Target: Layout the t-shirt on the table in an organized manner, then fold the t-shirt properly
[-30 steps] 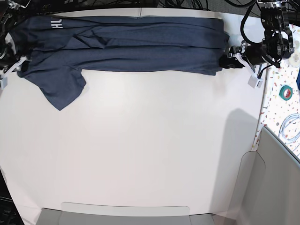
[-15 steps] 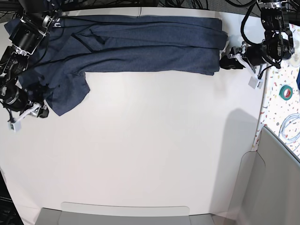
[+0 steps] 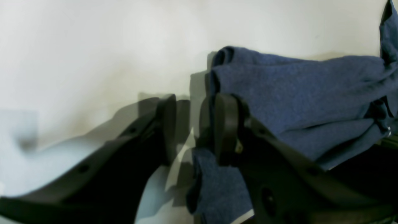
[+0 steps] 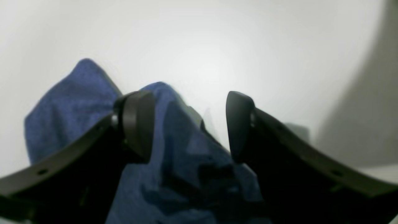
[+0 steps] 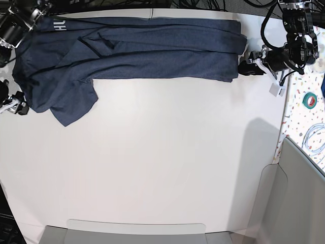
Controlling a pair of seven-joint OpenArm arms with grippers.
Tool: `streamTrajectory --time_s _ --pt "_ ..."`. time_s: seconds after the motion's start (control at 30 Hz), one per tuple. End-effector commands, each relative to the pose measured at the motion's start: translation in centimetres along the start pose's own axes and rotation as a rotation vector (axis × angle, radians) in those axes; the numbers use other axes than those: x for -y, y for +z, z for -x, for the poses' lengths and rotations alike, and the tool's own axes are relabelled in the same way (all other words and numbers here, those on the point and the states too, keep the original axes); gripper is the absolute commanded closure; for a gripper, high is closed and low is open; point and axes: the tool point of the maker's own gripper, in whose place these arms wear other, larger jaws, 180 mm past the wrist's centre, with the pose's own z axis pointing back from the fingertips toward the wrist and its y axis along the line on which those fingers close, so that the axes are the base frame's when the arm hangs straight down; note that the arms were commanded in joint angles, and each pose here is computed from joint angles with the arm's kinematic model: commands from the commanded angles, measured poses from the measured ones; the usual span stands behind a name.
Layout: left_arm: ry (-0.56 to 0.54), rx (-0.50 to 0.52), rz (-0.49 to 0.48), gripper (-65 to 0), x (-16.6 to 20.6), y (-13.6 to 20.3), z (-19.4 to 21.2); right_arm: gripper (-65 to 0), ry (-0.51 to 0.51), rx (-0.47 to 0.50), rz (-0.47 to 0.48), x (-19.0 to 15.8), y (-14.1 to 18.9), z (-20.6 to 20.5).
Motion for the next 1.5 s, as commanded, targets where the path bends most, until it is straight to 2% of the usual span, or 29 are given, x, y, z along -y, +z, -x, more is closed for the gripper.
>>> streamTrajectory --time_s 0.0,0.2,0.4,0.53,0.87,0.93,1.1,1.2,1.27,1.47 --pt "-0.017 0.028 0.006 -19.8 0.2 0.6 -1.1 -36.1 0.018 0.053 -0.005 0.2 0.9 -1.9" --pt "-0.017 0.027 0.006 -19.8 0.2 0.5 -1.0 -36.1 0.039 0.008 -0.023 -0.1 0.3 0.2" --pt "-0.016 0.022 0.007 -19.8 0.2 0.5 -0.8 -36.1 -0.012 -0.052 -0.065 0.1 -1.3 2.5" --pt "-0.015 0.026 0.005 -19.8 0.1 0.6 -0.9 -36.1 -0.033 -0.053 -0.081 -0.2 -1.8 2.6" --pt "-0.017 0.018 0.008 -19.8 0.3 0.4 -0.7 -35.3 -0.012 -0.029 -0.109 -1.4 -2.4 1.2" --pt "-0.017 0.018 0.008 -19.8 0.3 0.4 -0.7 -29.5 0.016 -0.041 -0.125 -2.3 -2.8 0.9" --pt "-0.015 0.017 0.009 -19.8 0.3 0.4 -0.6 -0.9 0.037 -0.051 -0.143 -3.3 -3.3 1.0" --pt "-0.015 0.017 0.009 -19.8 0.3 0.4 -0.6 0.0 0.064 -0.029 -0.134 -3.4 -2.8 0.1" --pt "-0.014 0.016 0.009 -19.8 0.3 0.4 -0.6 0.0 0.116 0.004 -0.115 -3.6 -1.7 -1.1" --pt "-0.014 0.016 0.009 -19.8 0.3 0.4 -0.6 0.0 0.276 0.041 -0.059 -4.6 1.4 -1.0"
